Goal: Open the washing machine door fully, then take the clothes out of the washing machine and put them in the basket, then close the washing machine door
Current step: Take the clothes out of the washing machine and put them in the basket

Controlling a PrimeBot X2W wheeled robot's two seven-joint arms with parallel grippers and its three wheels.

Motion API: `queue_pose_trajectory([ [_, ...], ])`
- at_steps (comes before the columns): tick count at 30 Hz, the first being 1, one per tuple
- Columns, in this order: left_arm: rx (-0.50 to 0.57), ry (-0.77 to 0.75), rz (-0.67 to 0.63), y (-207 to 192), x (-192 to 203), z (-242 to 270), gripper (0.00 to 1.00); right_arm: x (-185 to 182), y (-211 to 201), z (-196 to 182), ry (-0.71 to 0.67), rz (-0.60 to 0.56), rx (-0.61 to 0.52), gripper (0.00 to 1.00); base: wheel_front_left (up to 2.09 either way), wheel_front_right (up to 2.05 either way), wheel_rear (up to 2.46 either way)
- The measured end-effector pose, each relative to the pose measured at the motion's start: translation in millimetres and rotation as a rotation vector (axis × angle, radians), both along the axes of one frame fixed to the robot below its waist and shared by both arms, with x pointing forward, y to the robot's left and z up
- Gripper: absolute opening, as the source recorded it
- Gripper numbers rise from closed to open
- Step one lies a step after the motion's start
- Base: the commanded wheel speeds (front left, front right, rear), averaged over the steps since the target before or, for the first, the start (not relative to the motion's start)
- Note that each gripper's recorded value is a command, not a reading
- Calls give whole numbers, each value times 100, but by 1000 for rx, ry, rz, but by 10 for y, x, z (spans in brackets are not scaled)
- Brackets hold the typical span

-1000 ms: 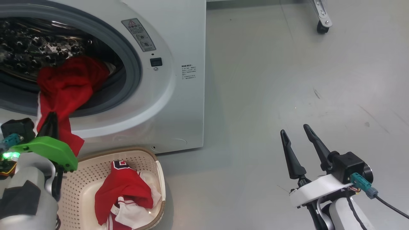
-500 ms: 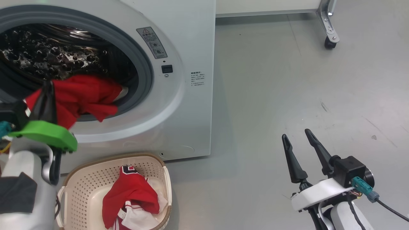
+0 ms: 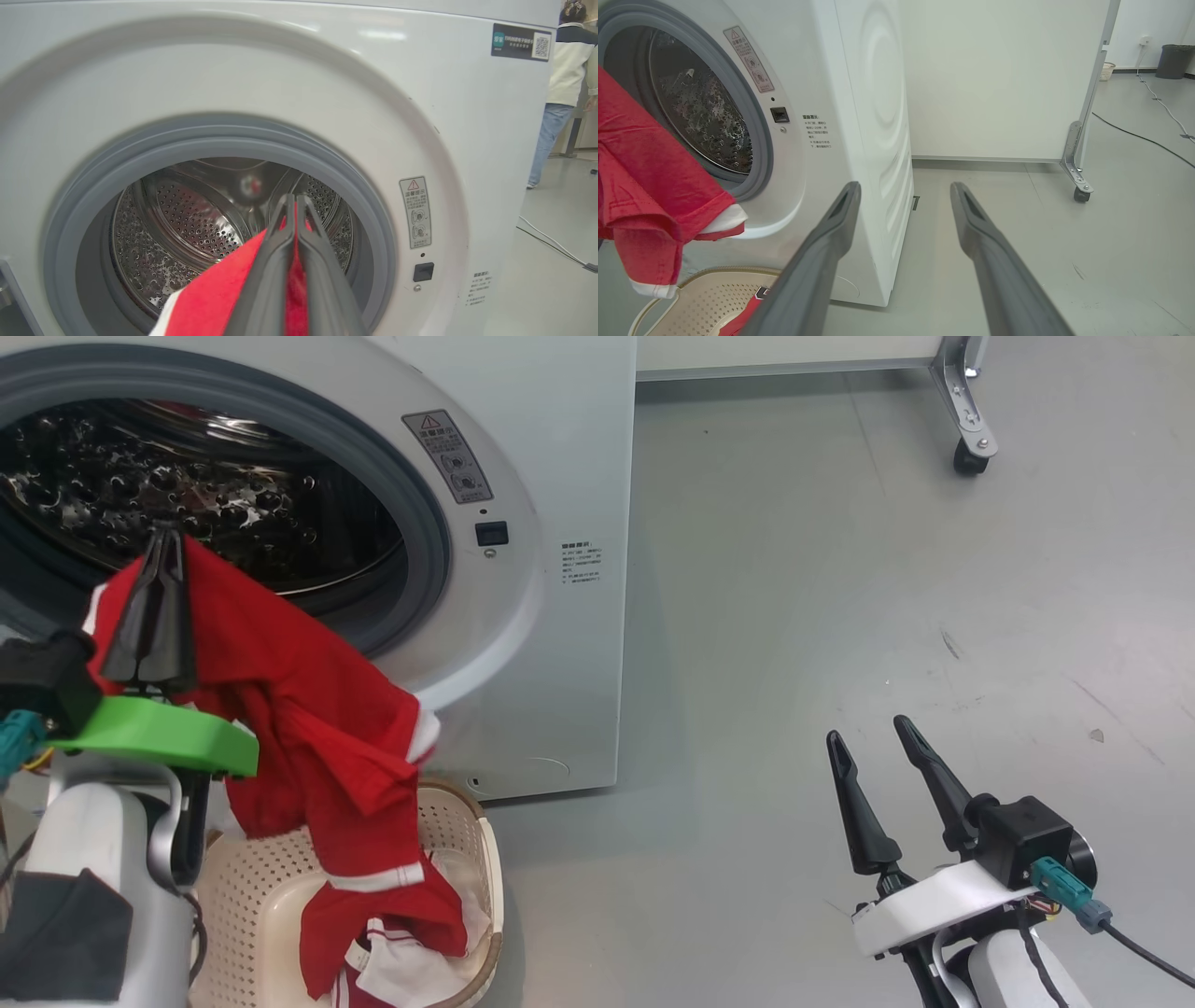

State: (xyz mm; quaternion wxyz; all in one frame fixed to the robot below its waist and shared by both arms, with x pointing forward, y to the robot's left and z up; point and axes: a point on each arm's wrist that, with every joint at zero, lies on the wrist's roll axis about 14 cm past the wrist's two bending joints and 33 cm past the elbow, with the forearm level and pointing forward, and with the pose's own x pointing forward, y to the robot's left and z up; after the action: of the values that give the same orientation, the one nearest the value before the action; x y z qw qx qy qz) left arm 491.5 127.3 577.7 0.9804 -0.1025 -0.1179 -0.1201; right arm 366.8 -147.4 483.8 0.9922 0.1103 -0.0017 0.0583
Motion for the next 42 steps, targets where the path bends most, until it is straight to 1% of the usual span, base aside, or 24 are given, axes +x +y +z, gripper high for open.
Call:
queue_pose_trajectory([
  [10,12,79,-16,-49,-154,-345,0,0,-9,-27,8,1,1,100,0,0,0],
  [20,48,230,-34,-88,-240,-926,0,35,-16,-124,36,-1,-3,100,0,0,0],
  [23,98,271,-47,-92,-248,-1107,0,52,-17,-176,51,0,-6,100,0,0,0],
  [25,147,305,-55,-61,-249,-1250,0,60,-20,-220,64,-1,-7,100,0,0,0],
  [26,154,332,-47,-35,-247,-1331,0,66,-19,-244,71,-1,-7,100,0,0,0],
  [29,165,407,-42,-25,-261,-1566,0,100,-26,-289,83,-2,-11,100,0,0,0],
  [30,172,453,-41,-20,-274,-1717,0,133,-35,-307,87,-3,-16,100,0,0,0],
  [42,205,717,-71,-79,-383,-2548,0,250,-162,-497,136,-35,-35,100,0,0,0],
])
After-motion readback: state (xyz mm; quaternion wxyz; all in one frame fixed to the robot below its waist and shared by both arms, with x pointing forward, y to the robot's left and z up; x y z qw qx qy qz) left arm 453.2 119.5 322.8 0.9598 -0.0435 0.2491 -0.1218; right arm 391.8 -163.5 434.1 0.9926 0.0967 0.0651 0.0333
